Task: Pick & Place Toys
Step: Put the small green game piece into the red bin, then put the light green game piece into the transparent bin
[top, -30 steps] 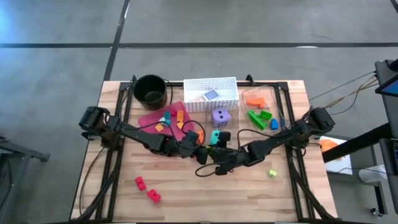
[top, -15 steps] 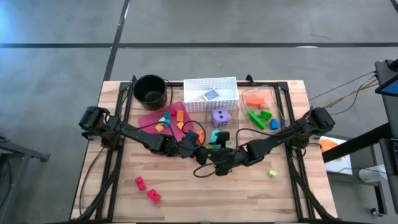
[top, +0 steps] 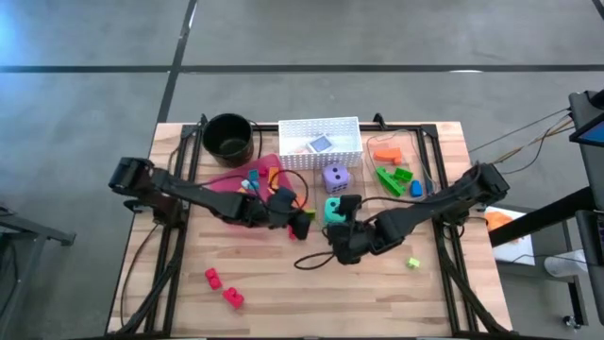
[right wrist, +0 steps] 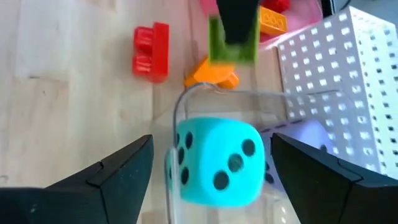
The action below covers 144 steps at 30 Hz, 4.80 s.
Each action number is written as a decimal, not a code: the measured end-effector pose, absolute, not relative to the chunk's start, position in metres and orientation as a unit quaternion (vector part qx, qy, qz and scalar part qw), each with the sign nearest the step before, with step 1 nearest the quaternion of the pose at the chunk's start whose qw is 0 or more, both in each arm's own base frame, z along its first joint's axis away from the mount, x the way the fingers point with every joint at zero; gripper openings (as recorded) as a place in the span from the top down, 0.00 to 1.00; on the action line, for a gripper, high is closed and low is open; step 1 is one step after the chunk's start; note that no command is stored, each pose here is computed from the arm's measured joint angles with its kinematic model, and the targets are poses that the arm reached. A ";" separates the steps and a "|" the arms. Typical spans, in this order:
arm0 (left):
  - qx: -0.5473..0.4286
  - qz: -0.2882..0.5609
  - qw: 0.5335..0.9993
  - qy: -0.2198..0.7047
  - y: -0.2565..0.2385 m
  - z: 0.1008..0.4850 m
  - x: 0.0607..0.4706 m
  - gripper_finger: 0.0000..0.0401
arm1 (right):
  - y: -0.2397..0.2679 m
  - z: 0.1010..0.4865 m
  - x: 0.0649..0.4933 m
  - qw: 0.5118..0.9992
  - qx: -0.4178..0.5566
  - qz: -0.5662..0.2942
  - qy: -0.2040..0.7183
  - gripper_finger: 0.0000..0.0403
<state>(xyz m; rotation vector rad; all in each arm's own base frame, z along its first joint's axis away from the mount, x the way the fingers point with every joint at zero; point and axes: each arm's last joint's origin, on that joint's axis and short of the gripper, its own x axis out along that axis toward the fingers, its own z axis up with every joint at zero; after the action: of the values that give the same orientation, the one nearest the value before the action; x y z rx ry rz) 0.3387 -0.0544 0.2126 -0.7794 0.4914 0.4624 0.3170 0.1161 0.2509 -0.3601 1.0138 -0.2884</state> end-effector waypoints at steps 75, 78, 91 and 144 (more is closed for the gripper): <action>-0.262 0.385 0.805 0.368 0.020 0.190 0.264 0.66 | 0.139 0.167 0.115 0.698 0.221 -0.201 0.651 0.22; -0.262 0.385 0.805 0.368 0.020 0.190 0.264 0.66 | 0.141 0.165 0.116 0.702 0.233 -0.189 0.646 0.27; -0.262 0.385 0.804 0.369 0.020 0.190 0.264 0.66 | 0.136 0.151 0.112 0.692 0.256 -0.216 0.639 0.54; -0.095 0.081 0.968 0.218 -0.061 0.239 0.302 0.66 | 0.122 0.168 0.189 0.864 0.286 -0.090 0.405 0.74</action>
<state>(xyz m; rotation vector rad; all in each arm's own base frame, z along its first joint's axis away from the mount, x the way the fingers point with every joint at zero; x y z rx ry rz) 0.3021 -0.0607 0.2389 -0.1911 0.4399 0.1632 0.1894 0.1215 0.1682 0.5986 0.8487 -0.1891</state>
